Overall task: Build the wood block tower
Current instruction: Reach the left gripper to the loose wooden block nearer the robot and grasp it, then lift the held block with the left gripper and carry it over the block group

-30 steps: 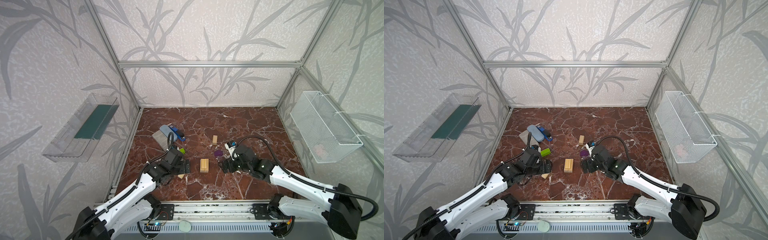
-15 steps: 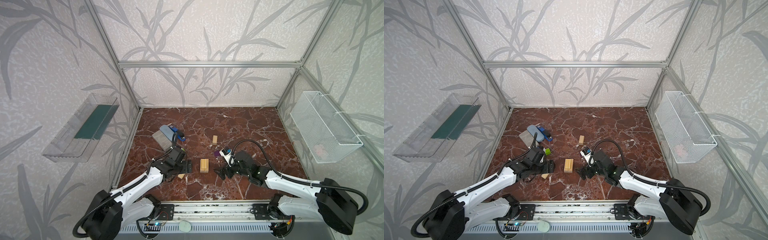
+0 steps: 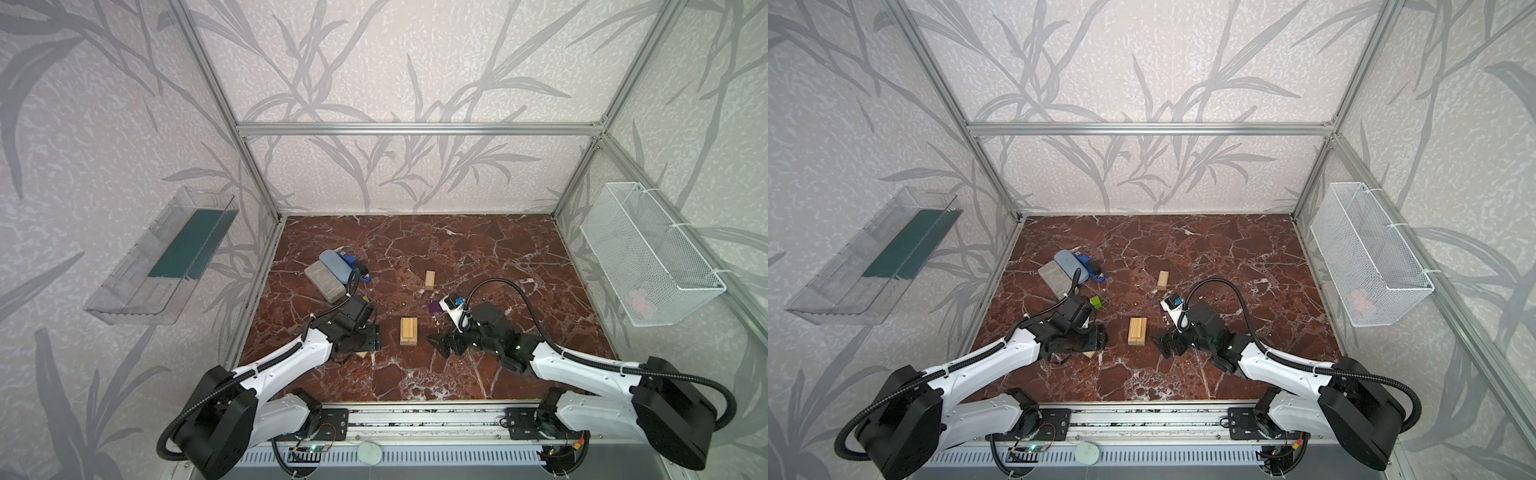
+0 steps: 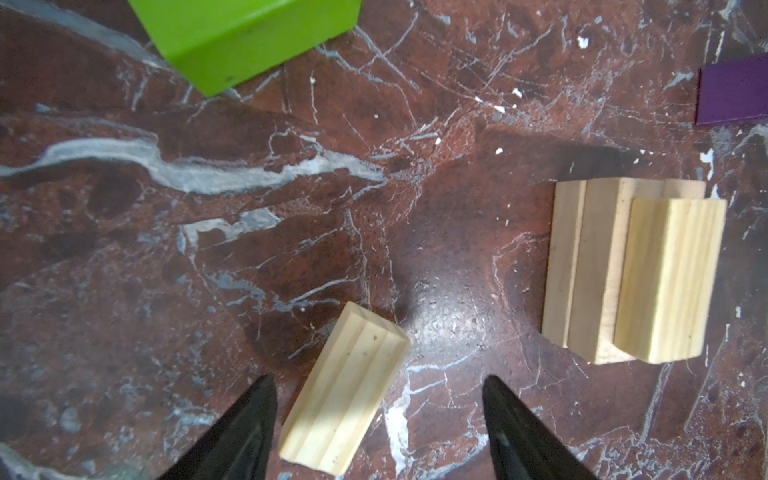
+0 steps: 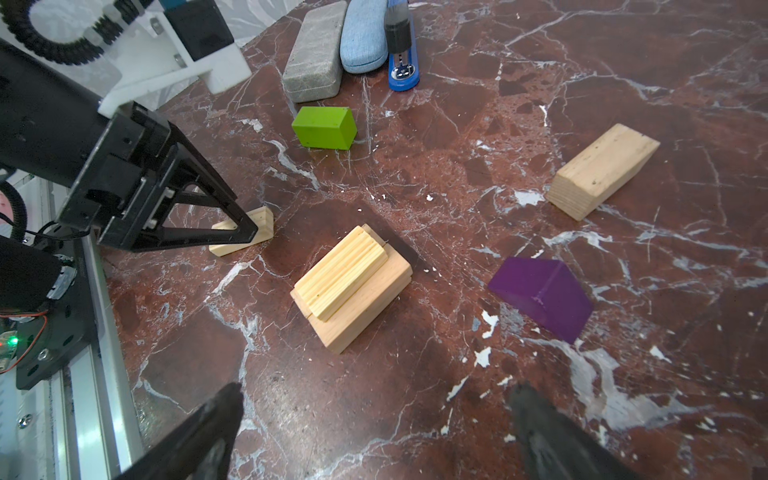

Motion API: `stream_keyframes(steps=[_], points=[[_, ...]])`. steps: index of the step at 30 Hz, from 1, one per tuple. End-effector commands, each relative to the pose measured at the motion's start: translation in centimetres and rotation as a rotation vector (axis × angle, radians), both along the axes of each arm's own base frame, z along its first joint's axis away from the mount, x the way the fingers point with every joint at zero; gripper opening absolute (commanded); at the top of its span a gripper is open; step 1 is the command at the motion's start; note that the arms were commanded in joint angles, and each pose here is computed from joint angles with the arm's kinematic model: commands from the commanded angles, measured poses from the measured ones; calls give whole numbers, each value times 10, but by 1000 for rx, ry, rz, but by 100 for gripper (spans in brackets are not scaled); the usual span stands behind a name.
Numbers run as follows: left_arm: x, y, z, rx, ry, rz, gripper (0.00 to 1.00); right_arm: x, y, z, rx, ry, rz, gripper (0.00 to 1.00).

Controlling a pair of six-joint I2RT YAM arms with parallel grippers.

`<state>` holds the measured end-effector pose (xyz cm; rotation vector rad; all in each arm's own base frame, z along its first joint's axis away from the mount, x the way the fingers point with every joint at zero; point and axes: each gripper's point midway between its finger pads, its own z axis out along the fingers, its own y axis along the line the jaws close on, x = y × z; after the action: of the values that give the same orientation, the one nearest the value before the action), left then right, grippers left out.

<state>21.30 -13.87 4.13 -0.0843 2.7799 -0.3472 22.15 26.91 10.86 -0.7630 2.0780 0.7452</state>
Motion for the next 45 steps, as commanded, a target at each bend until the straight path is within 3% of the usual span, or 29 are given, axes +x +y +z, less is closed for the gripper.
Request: stream_keyframes(steps=[1, 14, 26, 45], points=[[-1, -1, 0, 8, 27, 8, 74, 7, 0, 17, 32, -48, -23, 99], [-10, -4, -8, 123, 37, -29, 55, 10, -8, 19, 25, -69, -67, 99], [-8, -4, -10, 277, 49, -52, 52, 15, -15, 18, -5, -75, -111, 99], [-17, -1, -27, 278, 103, 4, 40, 17, -20, 18, -14, -76, -134, 99]])
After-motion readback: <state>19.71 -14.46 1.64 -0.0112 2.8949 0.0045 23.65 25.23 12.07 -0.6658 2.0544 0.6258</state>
